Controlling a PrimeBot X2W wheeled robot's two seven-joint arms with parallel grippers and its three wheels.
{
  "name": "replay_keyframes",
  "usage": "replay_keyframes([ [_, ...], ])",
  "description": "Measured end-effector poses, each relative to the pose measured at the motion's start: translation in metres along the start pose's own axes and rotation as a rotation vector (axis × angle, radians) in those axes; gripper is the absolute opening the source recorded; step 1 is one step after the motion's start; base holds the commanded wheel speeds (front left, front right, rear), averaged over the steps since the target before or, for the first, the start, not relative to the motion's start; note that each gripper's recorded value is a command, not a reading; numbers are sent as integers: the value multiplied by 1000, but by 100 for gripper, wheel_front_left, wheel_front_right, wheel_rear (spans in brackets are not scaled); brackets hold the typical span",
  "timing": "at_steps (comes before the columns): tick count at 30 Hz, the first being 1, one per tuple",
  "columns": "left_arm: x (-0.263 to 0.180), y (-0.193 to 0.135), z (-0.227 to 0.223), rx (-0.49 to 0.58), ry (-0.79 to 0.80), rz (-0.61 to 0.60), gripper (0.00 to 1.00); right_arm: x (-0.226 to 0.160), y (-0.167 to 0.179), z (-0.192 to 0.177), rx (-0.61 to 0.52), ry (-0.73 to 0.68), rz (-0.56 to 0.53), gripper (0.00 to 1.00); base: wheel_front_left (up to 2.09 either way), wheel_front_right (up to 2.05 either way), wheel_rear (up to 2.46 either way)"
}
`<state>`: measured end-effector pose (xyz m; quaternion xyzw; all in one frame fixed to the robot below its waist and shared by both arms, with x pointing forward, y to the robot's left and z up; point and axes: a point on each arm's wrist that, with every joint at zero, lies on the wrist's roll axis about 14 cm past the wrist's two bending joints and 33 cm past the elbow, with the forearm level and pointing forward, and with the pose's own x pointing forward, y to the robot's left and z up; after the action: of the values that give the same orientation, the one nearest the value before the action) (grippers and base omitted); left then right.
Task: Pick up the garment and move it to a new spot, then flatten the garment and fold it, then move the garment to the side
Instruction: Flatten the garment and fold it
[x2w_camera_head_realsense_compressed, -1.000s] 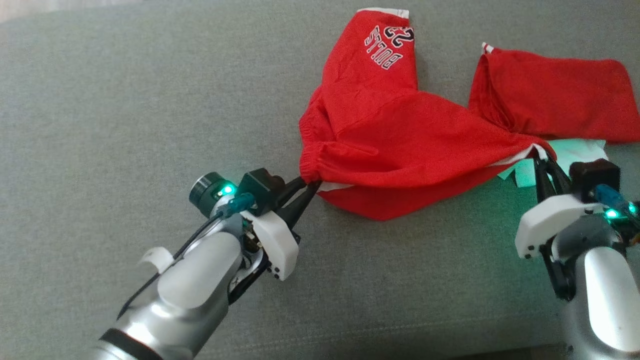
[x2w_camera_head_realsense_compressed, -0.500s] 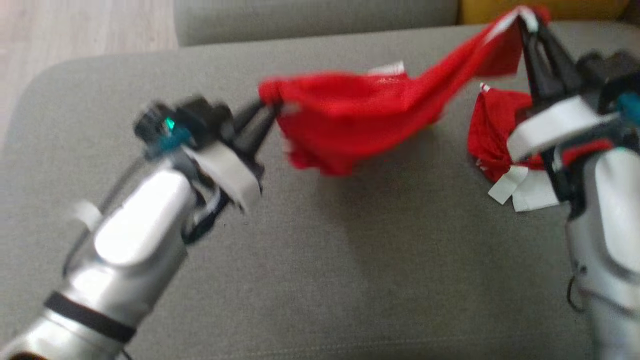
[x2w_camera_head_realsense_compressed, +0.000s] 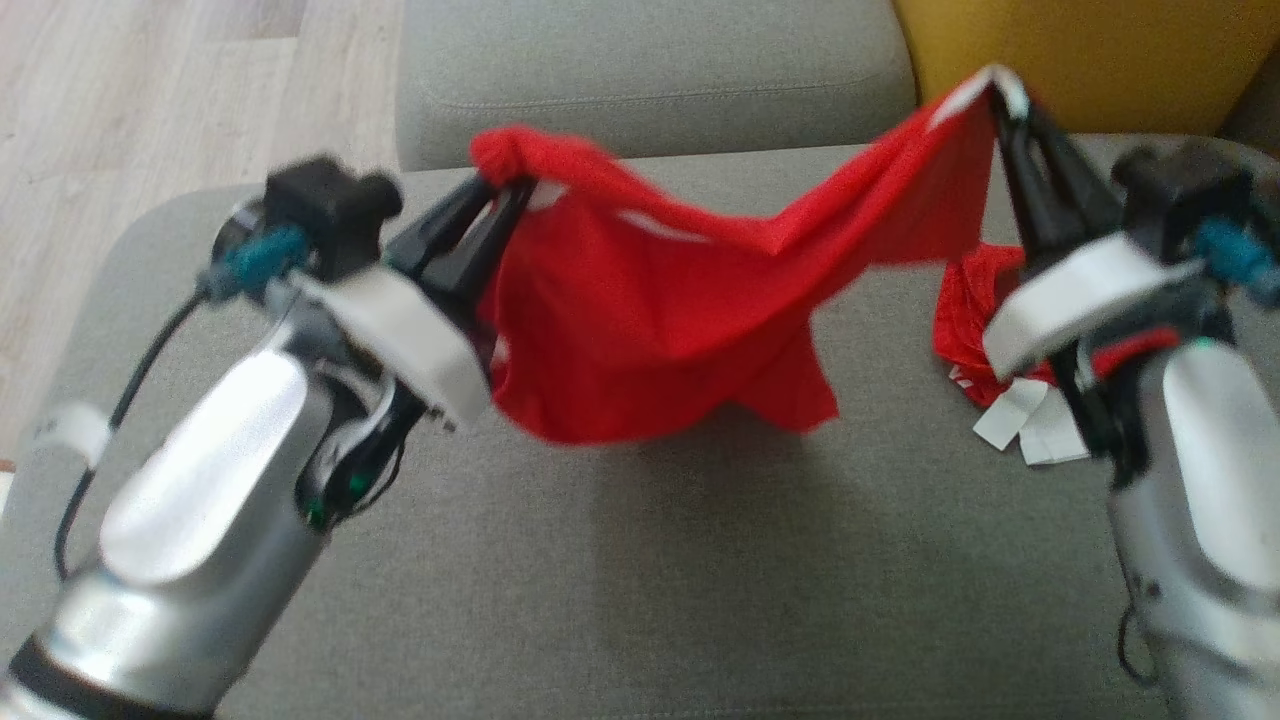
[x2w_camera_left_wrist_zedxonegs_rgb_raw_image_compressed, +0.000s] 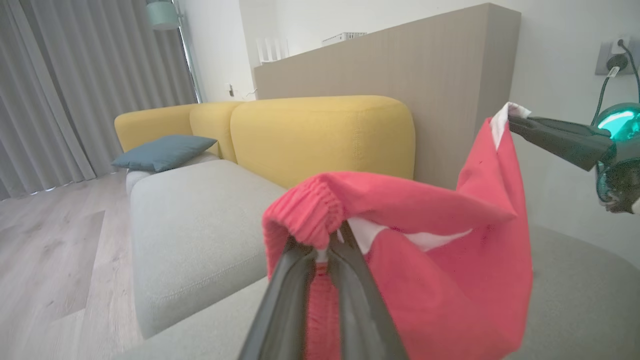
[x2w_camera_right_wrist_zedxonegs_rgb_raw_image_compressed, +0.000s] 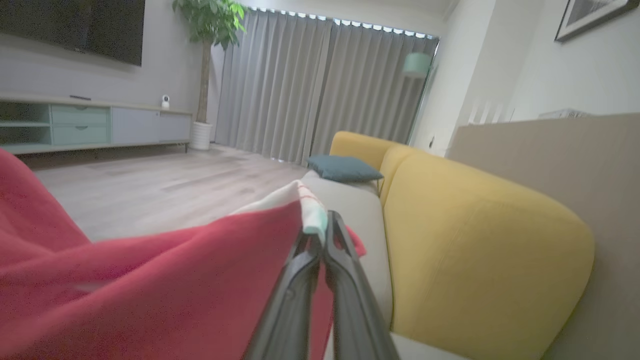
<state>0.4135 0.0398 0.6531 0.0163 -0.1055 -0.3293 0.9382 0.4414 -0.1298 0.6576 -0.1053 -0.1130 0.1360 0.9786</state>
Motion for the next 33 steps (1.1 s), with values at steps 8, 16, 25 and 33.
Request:
replay_keyframes([
  [8, -29, 4, -3, -62, -7, 73, 0, -28, 8, -35, 45, 151, 22, 0, 0, 0, 0],
  [16, -11, 35, 1, -60, -3, 112, 0, 4, 3, -25, 28, 170, 48, 0, 0, 0, 0],
  [25, 72, 140, -3, 17, -10, 221, 0, 135, -21, 7, -80, 19, 62, 0, 0, 0, 0],
  [33, 118, 185, 1, 0, -182, 295, 0, 196, -33, -3, -31, -140, -2, 0, 0, 0, 0],
])
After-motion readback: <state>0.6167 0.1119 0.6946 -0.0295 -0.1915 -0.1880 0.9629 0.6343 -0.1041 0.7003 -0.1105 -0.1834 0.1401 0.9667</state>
